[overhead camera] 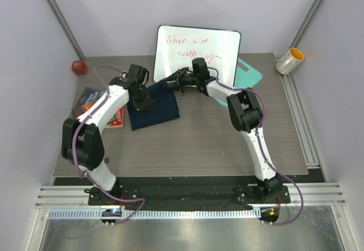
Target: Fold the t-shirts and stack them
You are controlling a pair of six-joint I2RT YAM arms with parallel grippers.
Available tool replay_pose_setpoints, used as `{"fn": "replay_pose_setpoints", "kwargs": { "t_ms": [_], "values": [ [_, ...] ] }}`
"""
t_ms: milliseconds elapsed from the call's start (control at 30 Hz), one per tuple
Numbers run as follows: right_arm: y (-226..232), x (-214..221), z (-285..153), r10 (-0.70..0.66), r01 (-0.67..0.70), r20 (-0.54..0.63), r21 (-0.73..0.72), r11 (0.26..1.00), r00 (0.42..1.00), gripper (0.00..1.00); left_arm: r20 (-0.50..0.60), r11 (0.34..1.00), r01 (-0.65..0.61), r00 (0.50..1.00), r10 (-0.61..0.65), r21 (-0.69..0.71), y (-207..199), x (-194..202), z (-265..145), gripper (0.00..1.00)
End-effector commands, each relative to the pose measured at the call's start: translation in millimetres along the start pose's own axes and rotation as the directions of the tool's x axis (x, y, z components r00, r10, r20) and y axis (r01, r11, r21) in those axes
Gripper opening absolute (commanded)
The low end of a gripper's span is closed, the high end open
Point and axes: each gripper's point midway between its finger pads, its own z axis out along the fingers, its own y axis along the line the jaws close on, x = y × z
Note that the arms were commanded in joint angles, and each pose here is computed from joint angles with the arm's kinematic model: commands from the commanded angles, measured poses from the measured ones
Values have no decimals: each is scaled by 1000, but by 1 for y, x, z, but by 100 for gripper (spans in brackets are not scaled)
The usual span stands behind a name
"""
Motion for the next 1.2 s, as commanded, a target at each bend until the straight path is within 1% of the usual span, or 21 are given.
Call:
{"fn": "replay_pose_setpoints", "kwargs": {
  "t_ms": [0,67,100,167,200,300,400,467,500,533,600,633,833,967,1067,1100,1133,1167],
  "values": [
    [-28,-43,-7,75,-81,128,40,996,989,33,70,998,-28,997,32,-64,6,-26,30,0],
    [-17,-36,-12,52,-56,136,31,998,989,33,90,996,-24,995,32,-82,6,-34,36,0],
    [-18,-33,-13,41,-47,137,43,998,990,33,81,996,-22,996,30,-92,6,-34,46,0],
    [-10,-25,-16,12,-19,139,48,999,990,33,88,996,-14,996,22,-90,2,-42,53,0],
    [-12,-20,-17,3,-11,137,62,998,991,34,72,995,-13,997,20,-102,1,-44,63,0],
    [-10,-6,-19,-24,15,117,73,997,993,36,53,991,-6,998,13,-130,0,-49,78,0],
    [-6,8,-23,-50,40,107,88,995,993,36,62,991,2,998,7,-137,-2,-53,82,0],
    [-4,14,-26,-124,112,112,110,988,986,36,59,989,3,998,6,-145,-1,-53,85,0],
    [-1,18,-31,-133,112,134,154,982,982,37,63,989,5,998,5,-150,0,-54,85,0],
    [-2,20,-33,-213,187,130,188,964,968,37,63,988,3,998,7,-152,0,-54,85,0],
    [3,24,-38,-258,216,140,258,942,956,37,65,988,6,998,4,-157,3,-54,84,0],
    [2,25,-39,-304,261,123,276,925,945,37,67,988,9,998,2,-157,4,-55,83,0],
    [-6,36,-42,-334,296,67,321,900,940,37,75,987,12,997,0,-160,5,-60,79,0],
    [-3,41,-47,-405,359,60,358,862,912,37,71,985,15,997,-3,-171,7,-63,78,0],
    [6,47,-49,-477,428,37,386,817,878,37,61,985,18,998,-8,-174,7,-64,78,0],
    [14,53,-54,-517,468,18,400,788,856,38,57,984,16,998,-6,-175,7,-64,79,0],
    [14,56,-53,-537,488,5,412,770,844,37,54,984,16,999,-6,-176,7,-64,79,0],
    [12,55,-57,-553,492,3,453,743,833,38,49,985,15,999,-7,-172,7,-63,78,0]
  ]
}}
